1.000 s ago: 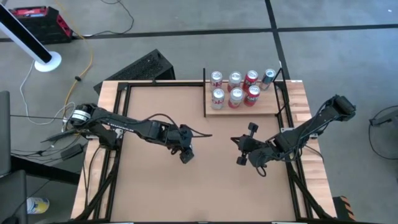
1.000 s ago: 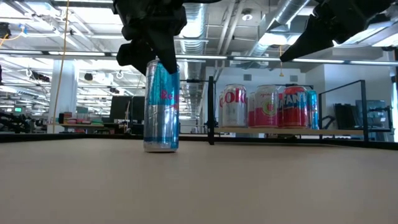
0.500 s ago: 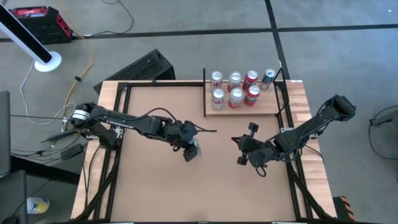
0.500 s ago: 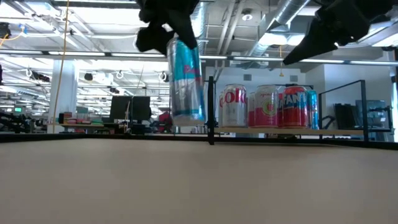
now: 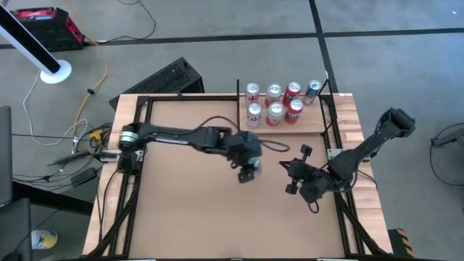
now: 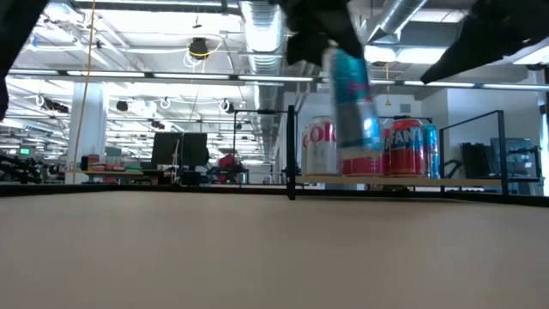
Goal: Place canned beverage on shelf
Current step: Put the blue soda can on the shelf
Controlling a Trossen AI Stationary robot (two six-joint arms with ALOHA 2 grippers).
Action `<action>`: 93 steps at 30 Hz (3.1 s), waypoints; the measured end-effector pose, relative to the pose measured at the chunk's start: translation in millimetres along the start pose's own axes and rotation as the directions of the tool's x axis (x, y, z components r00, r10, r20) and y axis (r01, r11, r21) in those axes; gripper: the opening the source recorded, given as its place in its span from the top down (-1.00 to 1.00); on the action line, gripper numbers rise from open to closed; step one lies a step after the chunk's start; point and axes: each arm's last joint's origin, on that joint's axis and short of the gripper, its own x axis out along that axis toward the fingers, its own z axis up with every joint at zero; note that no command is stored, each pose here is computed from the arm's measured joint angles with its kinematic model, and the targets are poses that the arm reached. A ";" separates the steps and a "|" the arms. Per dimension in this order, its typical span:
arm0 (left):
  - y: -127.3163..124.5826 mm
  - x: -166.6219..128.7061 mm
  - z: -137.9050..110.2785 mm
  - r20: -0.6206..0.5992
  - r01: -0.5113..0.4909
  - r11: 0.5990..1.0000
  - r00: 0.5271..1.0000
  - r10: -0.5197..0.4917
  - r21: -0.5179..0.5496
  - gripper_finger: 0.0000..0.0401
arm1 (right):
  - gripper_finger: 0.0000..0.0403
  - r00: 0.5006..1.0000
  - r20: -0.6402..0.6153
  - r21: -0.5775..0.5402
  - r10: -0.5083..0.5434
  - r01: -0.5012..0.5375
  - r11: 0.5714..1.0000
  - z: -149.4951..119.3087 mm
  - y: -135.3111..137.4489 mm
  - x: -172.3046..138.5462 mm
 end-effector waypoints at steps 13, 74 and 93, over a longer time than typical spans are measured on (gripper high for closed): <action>24.9 61.8 42.5 -0.038 0.062 0.968 0.998 -0.055 0.244 -0.14 | 0.88 0.995 0.024 0.033 -0.094 0.094 0.995 -12.2 -7.5 -13.6; 49.2 -78.3 -5.3 -0.462 -0.167 0.963 0.852 0.248 0.211 -0.41 | 0.87 0.993 0.039 0.078 -0.108 0.105 0.991 -7.3 -7.9 -8.9; 50.0 -159.8 -282.7 0.557 -0.045 0.997 0.827 0.076 -0.069 -0.41 | 0.87 0.993 0.083 0.112 -0.080 0.070 0.991 36.1 -13.5 -19.4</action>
